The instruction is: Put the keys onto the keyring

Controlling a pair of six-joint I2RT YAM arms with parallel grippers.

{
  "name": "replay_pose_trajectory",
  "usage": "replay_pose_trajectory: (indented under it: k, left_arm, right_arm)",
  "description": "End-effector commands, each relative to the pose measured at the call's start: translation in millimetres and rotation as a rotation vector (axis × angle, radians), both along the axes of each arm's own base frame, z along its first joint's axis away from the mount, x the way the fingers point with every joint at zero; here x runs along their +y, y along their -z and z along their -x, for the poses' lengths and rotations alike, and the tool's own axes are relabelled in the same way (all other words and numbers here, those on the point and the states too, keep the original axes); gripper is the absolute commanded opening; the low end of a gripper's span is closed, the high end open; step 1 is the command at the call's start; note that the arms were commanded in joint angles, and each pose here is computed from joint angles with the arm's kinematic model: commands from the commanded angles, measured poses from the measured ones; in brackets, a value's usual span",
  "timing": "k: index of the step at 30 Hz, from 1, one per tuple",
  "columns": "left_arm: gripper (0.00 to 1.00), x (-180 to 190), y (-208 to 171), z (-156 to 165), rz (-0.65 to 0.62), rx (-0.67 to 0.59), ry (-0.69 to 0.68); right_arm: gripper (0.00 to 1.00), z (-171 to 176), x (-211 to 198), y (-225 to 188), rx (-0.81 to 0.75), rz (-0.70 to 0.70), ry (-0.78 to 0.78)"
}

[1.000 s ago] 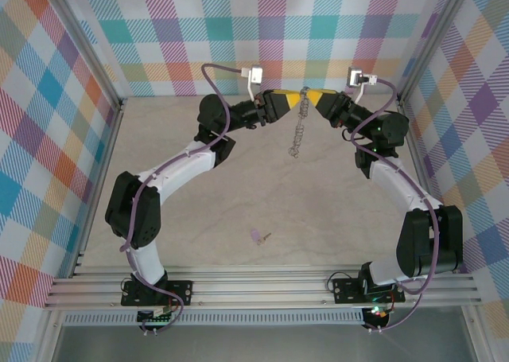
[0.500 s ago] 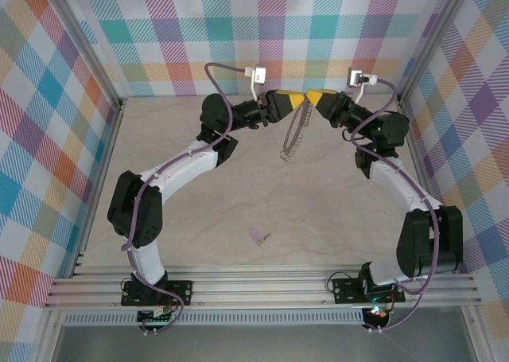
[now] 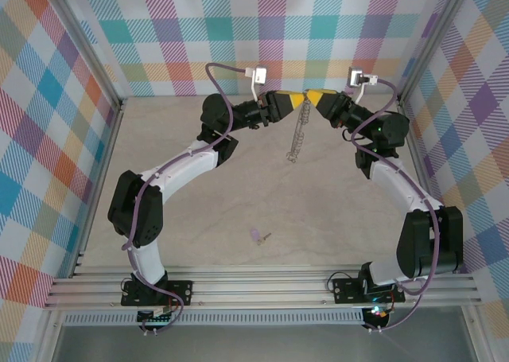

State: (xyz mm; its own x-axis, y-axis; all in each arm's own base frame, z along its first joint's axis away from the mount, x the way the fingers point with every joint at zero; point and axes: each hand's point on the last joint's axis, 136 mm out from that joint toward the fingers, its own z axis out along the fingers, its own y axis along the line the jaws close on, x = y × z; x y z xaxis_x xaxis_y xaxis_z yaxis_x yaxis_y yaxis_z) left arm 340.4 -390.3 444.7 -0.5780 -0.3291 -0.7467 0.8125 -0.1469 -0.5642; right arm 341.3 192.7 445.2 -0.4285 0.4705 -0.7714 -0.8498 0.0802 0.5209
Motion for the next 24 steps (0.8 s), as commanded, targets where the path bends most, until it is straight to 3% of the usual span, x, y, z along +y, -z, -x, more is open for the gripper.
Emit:
replay_pose_trajectory:
  k: [1, 18, 24]
  left_arm:
    - [0.16, -3.8, -13.9, 20.0, 0.022, -0.073, 0.056]
    - [0.14, -10.0, -19.1, 21.3, 0.031, -0.092, 0.069]
    - [0.03, -11.1, -19.7, 23.4, 0.032, -0.096, 0.071]
  right_arm:
    - [0.0, 10.9, -7.2, -14.6, -0.068, -0.023, 0.024]
    - [0.0, 13.6, -6.4, -13.4, -0.068, -0.018, 0.015]
    - [0.0, 14.0, -6.5, -14.2, -0.069, -0.018, 0.015]
